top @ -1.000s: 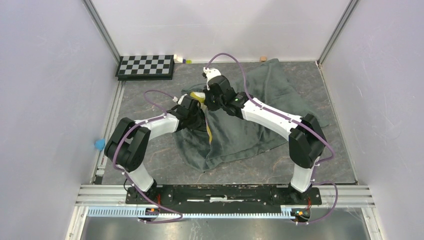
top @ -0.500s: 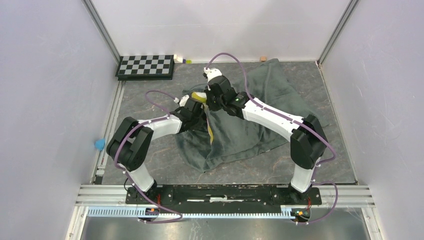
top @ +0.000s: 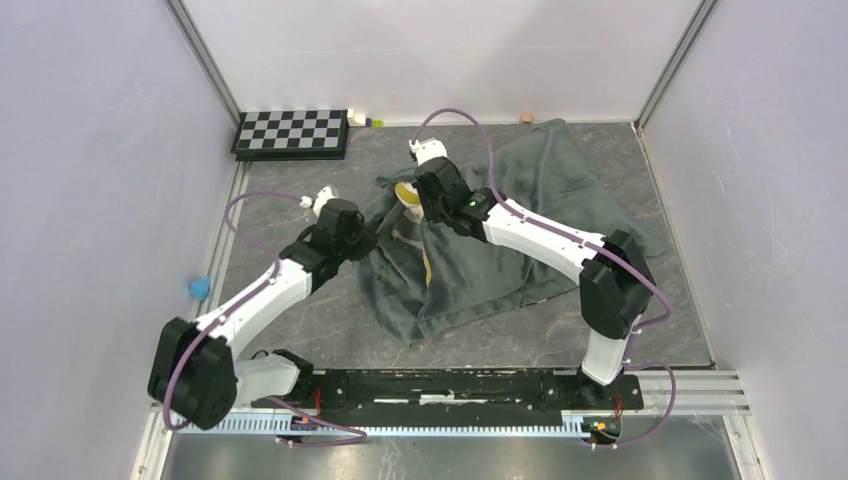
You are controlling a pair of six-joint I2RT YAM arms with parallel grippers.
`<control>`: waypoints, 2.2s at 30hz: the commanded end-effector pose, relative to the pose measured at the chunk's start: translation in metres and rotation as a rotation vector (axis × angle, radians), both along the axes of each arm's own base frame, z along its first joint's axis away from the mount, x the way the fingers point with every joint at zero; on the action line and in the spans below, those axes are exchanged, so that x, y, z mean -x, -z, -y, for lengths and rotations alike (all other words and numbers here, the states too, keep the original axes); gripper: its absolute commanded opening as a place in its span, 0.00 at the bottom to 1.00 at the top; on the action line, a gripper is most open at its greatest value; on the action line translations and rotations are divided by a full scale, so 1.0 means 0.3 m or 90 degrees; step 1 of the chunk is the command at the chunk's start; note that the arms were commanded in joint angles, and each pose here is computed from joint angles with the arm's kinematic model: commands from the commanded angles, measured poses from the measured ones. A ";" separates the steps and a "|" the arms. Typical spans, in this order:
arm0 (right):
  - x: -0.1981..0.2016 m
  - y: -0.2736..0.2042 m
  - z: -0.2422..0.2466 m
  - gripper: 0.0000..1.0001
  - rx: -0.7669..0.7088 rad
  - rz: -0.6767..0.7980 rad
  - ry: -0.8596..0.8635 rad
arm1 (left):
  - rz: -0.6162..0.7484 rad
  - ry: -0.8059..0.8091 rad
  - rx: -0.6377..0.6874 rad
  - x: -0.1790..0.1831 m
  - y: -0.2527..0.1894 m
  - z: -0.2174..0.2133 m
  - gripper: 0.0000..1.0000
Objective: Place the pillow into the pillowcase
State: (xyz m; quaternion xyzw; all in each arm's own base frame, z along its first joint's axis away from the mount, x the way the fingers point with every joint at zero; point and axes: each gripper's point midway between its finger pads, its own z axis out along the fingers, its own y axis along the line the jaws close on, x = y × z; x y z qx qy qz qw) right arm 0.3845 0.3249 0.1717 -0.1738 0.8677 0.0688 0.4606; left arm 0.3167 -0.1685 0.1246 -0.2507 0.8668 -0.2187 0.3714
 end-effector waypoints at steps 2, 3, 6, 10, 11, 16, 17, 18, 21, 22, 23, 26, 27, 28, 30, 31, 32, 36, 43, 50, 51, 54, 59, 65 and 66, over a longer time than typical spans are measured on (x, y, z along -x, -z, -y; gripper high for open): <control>0.024 0.064 0.021 0.00 0.037 0.013 0.003 | 0.007 -0.045 -0.007 0.024 -0.021 -0.125 0.02; 0.034 0.090 0.019 0.00 0.039 0.004 -0.004 | 0.010 -0.044 -0.008 0.020 -0.027 -0.131 0.02; 0.061 0.137 0.007 0.00 0.047 -0.005 -0.026 | 0.014 -0.034 -0.007 0.025 -0.035 -0.134 0.02; 0.104 0.172 -0.021 0.00 0.093 0.007 -0.064 | 0.040 -0.051 0.014 0.001 -0.067 -0.154 0.02; 0.111 0.183 -0.022 0.00 0.100 0.006 -0.070 | 0.036 -0.052 0.016 -0.014 -0.067 -0.157 0.02; 0.123 0.196 -0.020 0.00 0.095 0.004 -0.075 | 0.021 -0.015 0.008 -0.031 -0.029 -0.131 0.02; 0.127 0.190 -0.032 0.00 0.083 0.002 -0.082 | 0.018 -0.004 0.014 -0.027 -0.011 -0.120 0.02; 0.133 0.182 -0.050 0.00 0.066 -0.002 -0.092 | 0.004 0.004 0.011 -0.017 0.024 -0.117 0.02; 0.158 0.163 -0.095 0.00 0.015 -0.027 -0.106 | -0.032 0.029 0.012 0.012 0.113 -0.097 0.02; 0.165 0.163 -0.099 0.00 0.005 -0.033 -0.105 | -0.040 0.029 0.011 0.019 0.135 -0.096 0.02; 0.169 0.158 -0.103 0.00 -0.006 -0.037 -0.102 | -0.052 0.044 0.020 0.035 0.156 -0.078 0.02; 0.172 0.129 -0.111 0.00 -0.028 -0.035 -0.094 | -0.070 0.053 0.012 0.050 0.192 -0.065 0.02; 0.173 0.119 -0.115 0.00 -0.034 -0.034 -0.094 | -0.074 0.054 0.009 0.051 0.200 -0.063 0.02; 0.172 0.109 -0.121 0.00 -0.038 -0.032 -0.095 | -0.078 0.056 0.008 0.052 0.205 -0.061 0.03; 0.173 0.089 -0.132 0.00 -0.042 -0.028 -0.097 | -0.084 0.064 0.009 0.050 0.213 -0.050 0.09; 0.175 0.086 -0.137 0.00 -0.043 -0.027 -0.098 | -0.086 0.069 0.009 0.048 0.214 -0.043 0.12; 0.175 0.083 -0.139 0.00 -0.043 -0.027 -0.098 | -0.088 0.074 0.008 0.048 0.217 -0.037 0.14; 0.174 0.079 -0.149 0.00 -0.045 -0.028 -0.098 | -0.091 0.079 -0.011 0.036 0.216 -0.030 0.27; 0.162 0.048 -0.164 0.00 -0.051 -0.021 -0.098 | -0.084 0.099 -0.025 0.005 0.190 0.005 0.40; 0.152 0.038 -0.167 0.00 -0.046 -0.016 -0.096 | -0.104 0.111 -0.059 -0.009 0.189 0.020 0.43; 0.151 0.038 -0.168 0.00 -0.046 -0.017 -0.096 | -0.115 0.109 -0.071 -0.006 0.198 0.015 0.44; 0.151 0.043 -0.170 0.00 -0.046 -0.018 -0.096 | -0.134 0.098 -0.104 0.005 0.217 -0.005 0.51; 0.147 0.043 -0.177 0.00 -0.047 -0.019 -0.098 | -0.155 0.107 -0.119 0.020 0.266 0.010 0.60; 0.147 0.049 -0.179 0.00 -0.043 -0.023 -0.098 | -0.149 0.123 -0.080 -0.010 0.292 0.073 0.42; 0.150 0.055 -0.178 0.00 -0.040 -0.026 -0.101 | -0.149 0.123 -0.081 -0.018 0.291 0.077 0.36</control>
